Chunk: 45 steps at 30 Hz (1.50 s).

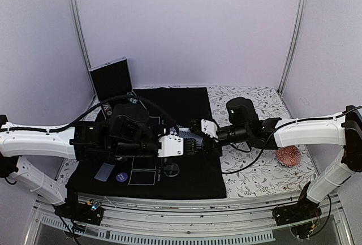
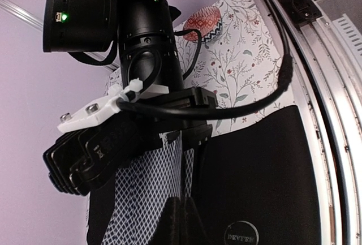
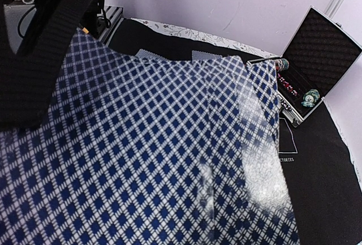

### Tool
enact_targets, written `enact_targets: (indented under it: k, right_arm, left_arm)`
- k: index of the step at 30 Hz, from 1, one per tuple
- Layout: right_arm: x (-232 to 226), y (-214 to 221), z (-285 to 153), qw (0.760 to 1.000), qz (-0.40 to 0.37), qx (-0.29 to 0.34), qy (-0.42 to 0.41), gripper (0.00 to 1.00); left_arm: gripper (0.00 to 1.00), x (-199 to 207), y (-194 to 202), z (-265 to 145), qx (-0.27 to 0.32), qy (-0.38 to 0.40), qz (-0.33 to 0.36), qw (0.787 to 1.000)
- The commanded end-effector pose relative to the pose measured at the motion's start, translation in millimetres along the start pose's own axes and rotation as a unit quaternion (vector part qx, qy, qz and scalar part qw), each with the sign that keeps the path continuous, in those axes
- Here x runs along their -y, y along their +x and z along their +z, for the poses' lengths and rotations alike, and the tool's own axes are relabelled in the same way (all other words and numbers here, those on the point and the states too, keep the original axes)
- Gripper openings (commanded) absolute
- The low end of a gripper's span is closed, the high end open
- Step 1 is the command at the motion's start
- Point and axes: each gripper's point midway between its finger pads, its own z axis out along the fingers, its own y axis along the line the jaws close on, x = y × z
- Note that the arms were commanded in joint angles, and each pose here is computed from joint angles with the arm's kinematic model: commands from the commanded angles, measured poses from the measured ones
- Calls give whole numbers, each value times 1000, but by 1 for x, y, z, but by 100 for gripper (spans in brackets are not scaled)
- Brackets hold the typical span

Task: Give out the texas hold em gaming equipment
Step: Pick up the poker card from the face-down deck piles.

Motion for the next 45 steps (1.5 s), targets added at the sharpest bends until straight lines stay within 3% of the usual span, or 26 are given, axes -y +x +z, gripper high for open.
enact_targets:
  k: [1, 7, 14, 32, 45]
  right_arm:
    - [6, -10, 0, 1000, -2, 13, 0, 37]
    - [6, -9, 1, 1000, -1, 13, -2, 37]
    - [6, -10, 0, 1000, -1, 14, 0, 37]
    - [6, -10, -1, 1000, 0, 14, -1, 37]
    - [6, -12, -2, 1000, -2, 14, 0, 37]
  left_arm:
    - [0, -18, -16, -13, 24, -20, -13, 999]
    - [0, -16, -19, -17, 36, -16, -15, 999]
    - [1, -15, 0, -4, -10, -25, -10, 1000]
    - [30, -33, -12, -11, 12, -64, -31, 997]
    - [29, -46, -8, -5, -2, -96, -32, 995]
